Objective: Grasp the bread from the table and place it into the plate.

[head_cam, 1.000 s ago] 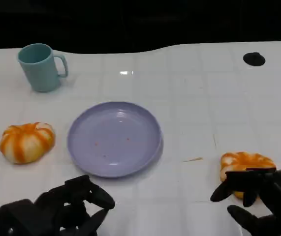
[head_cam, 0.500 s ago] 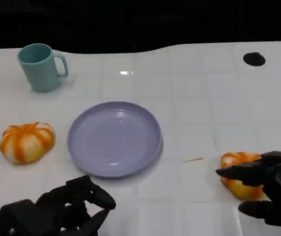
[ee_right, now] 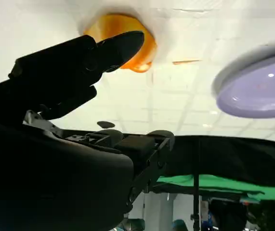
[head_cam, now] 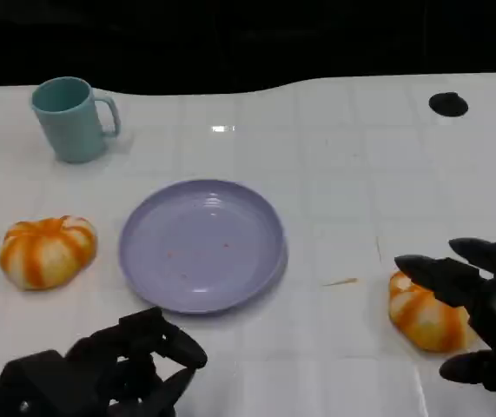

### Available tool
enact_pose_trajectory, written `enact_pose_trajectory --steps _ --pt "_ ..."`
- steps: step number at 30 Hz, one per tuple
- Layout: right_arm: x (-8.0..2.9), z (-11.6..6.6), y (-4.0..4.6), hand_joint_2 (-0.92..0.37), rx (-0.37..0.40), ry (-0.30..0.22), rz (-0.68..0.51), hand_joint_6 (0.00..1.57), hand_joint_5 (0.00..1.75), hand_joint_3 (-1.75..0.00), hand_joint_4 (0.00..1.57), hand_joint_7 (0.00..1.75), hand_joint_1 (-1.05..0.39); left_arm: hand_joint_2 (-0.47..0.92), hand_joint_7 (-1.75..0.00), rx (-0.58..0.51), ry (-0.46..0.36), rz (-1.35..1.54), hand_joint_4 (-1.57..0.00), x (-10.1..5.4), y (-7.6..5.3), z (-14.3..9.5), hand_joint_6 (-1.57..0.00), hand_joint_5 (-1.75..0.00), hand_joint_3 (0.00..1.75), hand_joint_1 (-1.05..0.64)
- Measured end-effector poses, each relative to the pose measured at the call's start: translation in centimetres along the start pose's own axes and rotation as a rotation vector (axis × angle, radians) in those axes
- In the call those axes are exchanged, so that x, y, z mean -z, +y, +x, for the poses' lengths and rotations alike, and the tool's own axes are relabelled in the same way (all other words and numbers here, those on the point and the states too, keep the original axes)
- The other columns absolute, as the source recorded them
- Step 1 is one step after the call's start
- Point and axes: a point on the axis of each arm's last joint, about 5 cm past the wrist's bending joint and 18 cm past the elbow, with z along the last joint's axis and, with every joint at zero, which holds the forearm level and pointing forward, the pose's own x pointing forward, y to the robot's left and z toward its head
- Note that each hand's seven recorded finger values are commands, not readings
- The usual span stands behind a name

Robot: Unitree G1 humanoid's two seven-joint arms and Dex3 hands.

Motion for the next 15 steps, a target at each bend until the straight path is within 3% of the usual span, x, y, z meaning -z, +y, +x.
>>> enact_pose_trajectory --steps 6,15 --pt "0.4 0.8 0.57 -0.77 -0.058 0.009 -0.054 0.33 0.12 -0.01 0.28 0.01 -0.5 0.87 -1.28 0.001 0.0 0.003 -0.67 0.0 0.0 0.0 -0.63 -1.75 0.54 -0.3" --pt "1.4 2.8 2.38 -0.78 -0.154 0.045 -0.083 0.36 0.11 -0.01 0.29 0.01 -0.49 0.87 -1.27 0.004 -0.001 0.004 -0.65 0.0 -0.1 0.0 -0.63 -1.75 0.53 -0.29"
